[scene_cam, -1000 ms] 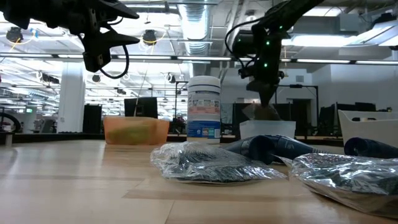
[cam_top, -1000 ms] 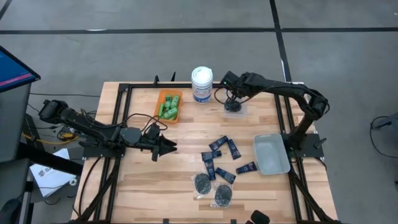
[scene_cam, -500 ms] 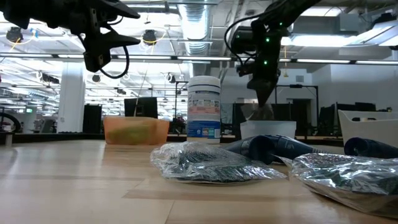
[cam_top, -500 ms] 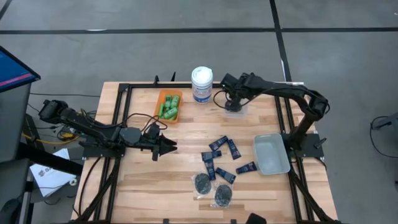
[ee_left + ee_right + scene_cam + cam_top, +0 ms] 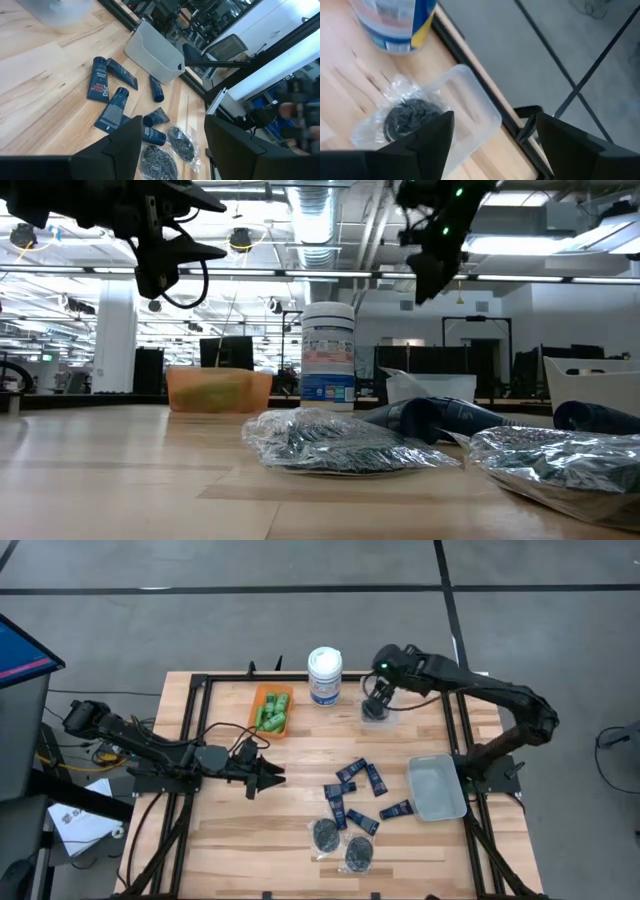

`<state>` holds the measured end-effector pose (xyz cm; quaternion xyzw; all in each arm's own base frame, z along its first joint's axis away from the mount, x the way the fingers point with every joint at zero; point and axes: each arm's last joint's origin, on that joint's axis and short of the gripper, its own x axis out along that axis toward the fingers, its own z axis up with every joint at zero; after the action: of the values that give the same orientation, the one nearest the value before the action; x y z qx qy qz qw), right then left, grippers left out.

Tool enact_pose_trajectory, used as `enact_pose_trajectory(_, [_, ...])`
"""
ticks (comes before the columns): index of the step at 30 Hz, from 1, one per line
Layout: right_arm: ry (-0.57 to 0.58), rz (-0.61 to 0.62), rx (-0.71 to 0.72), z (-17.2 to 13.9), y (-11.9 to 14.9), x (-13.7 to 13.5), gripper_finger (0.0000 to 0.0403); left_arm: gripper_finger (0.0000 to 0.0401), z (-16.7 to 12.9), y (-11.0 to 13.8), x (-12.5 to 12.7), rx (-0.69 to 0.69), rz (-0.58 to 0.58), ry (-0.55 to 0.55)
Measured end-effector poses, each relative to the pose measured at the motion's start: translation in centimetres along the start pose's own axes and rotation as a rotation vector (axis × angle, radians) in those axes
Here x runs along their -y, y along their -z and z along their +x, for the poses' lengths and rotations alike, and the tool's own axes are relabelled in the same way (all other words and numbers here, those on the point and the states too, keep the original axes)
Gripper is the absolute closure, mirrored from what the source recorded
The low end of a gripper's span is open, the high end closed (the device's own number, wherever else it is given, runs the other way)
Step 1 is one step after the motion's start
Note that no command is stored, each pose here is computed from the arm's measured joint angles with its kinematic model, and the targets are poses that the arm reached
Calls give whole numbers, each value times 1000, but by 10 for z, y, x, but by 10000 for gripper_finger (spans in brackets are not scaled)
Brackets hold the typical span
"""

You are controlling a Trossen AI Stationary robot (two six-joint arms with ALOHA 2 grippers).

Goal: Pick & Place Travel size toiletries
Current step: Put the black hairbrush into the white bin, then put the hair brush into the white transparent bin

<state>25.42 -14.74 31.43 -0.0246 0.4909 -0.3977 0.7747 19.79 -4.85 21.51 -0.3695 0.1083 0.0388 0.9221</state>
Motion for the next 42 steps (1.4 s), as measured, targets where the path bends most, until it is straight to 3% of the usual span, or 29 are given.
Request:
enact_pose_trajectory(6, [-101,87,96,-38,9,12,129,191,11,10,-2,-41,9,-6])
enact_pose_trajectory(10, [-150,145,130,-60,17,15,129,183,23,26,-6,-144,8,-19])
enact_pose_trajectory(16, [-186,187,144,-78,26,12,129,178,52,41,1,-248,110,-36])
enact_pose_trajectory(27, [-226,127,93,-84,32,-5,129,178,109,54,-10,-302,158,-154])
enact_pose_trajectory(42, [-235,102,100,-86,32,-8,129,178,157,70,-12,-329,152,-174])
